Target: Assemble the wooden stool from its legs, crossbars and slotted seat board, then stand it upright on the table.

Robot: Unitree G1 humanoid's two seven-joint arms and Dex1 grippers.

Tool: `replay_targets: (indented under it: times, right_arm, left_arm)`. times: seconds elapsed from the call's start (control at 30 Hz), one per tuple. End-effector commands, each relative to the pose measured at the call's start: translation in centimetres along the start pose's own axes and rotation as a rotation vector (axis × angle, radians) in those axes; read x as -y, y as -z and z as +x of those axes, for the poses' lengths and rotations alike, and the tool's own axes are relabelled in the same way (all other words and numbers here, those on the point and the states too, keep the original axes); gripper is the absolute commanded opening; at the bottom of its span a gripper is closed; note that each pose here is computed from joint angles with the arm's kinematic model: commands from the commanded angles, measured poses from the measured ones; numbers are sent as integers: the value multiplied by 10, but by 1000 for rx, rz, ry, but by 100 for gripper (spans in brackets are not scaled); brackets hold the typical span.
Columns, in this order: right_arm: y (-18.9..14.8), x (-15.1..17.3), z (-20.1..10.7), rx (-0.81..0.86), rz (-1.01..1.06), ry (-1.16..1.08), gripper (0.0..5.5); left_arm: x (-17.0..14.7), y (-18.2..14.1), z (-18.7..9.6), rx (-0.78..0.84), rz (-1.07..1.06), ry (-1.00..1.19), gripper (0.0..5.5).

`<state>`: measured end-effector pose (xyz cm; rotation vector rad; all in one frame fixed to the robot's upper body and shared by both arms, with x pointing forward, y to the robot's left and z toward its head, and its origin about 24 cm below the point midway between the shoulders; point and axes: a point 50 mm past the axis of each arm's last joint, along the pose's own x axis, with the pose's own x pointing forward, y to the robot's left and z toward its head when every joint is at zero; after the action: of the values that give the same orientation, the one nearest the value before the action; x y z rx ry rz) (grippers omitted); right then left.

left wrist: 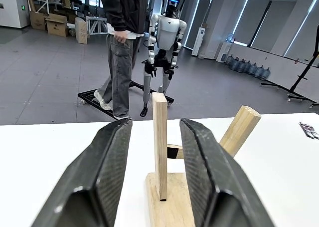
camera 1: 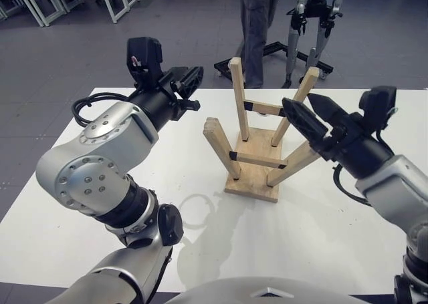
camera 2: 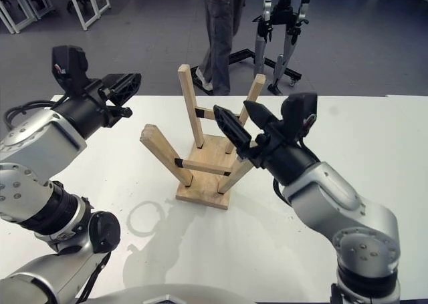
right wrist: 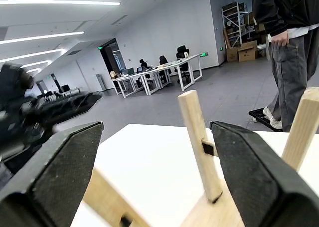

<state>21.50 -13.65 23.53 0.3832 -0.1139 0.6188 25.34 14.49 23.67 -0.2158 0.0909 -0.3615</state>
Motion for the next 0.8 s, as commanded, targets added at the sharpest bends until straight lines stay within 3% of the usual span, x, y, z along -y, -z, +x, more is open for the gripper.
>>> replay_targets:
  times: [0.03, 0.13, 0.23, 0.33, 0.43, 0.57, 0.63, 0.7, 0.8]
  right_arm:
    - [-45, -10, 15, 173, 11, -22, 394]
    - [-45, 22, 11, 175, -42, 153, 394]
    - [-16, 55, -1, 76, -118, 290, 394]
    - [7, 69, -9, 28, -127, 344, 394]
    - [14, 71, -10, 17, -140, 339, 394]
    - [18, 70, -9, 11, -142, 326, 394]
    - [17, 67, -6, 15, -143, 312, 394]
    - [18, 65, -5, 9, -144, 300, 394]
    - [29, 69, -13, -42, -156, 315, 394]
  left_arm:
    - [3, -6, 0, 27, -8, 15, 180]
    - [20, -28, 4, 146, -116, 129, 180]
    - [43, -41, 9, 208, -247, 274, 180]
    - [58, -66, 3, 287, -196, 394, 180]
    - [61, -35, 2, 175, -139, 465, 180]
    - [49, 52, 1, -183, -229, 472, 180]
    - [38, 76, -1, -277, -247, 395, 180]
    - [35, 81, -1, -266, -264, 369, 180]
    - [54, 42, 5, -68, -260, 479, 180]
